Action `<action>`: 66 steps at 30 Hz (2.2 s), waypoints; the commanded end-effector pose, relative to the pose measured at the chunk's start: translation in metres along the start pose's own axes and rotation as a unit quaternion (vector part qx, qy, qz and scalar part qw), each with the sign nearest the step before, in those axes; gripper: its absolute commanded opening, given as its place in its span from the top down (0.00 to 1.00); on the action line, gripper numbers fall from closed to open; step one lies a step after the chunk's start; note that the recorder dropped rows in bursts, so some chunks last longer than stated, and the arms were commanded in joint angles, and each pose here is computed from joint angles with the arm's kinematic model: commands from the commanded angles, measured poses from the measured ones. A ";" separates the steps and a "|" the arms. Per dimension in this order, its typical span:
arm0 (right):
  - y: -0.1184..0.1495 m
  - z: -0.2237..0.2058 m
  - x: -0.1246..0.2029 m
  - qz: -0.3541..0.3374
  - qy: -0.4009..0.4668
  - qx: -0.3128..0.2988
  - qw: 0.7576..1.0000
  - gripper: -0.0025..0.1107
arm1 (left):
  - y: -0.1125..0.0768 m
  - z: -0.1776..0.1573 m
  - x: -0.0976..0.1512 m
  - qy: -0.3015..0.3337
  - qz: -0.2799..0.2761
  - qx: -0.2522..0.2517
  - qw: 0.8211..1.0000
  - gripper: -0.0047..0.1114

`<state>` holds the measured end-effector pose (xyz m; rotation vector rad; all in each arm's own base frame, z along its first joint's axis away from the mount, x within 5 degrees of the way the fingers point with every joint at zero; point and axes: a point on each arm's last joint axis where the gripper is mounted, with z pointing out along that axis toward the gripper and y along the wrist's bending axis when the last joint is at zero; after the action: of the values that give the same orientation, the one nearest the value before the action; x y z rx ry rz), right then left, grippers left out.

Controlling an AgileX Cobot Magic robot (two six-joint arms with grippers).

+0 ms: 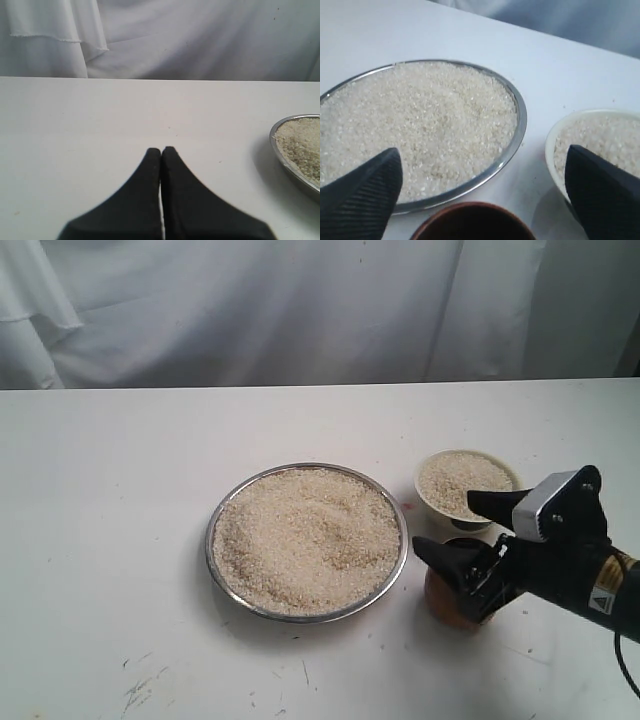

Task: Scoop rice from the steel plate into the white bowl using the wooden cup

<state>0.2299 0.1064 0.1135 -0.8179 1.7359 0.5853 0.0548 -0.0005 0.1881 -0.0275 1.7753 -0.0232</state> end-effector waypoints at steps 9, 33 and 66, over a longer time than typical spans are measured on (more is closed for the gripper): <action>0.003 -0.062 -0.086 0.026 -0.155 0.111 0.981 0.58 | 0.000 0.000 0.001 -0.003 -0.002 0.001 1.000 0.96; 0.019 -0.126 -0.123 0.070 -0.173 0.208 0.960 0.98 | 0.000 0.000 0.001 -0.003 -0.002 0.001 1.000 0.96; 0.046 -0.213 -0.107 0.154 -0.136 0.368 0.907 0.98 | 0.000 0.000 0.001 -0.003 -0.002 0.001 1.000 0.96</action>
<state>0.0957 0.0164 0.2852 0.0168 1.5981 0.2817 0.0548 -0.0005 0.1881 -0.0275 1.7753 -0.0232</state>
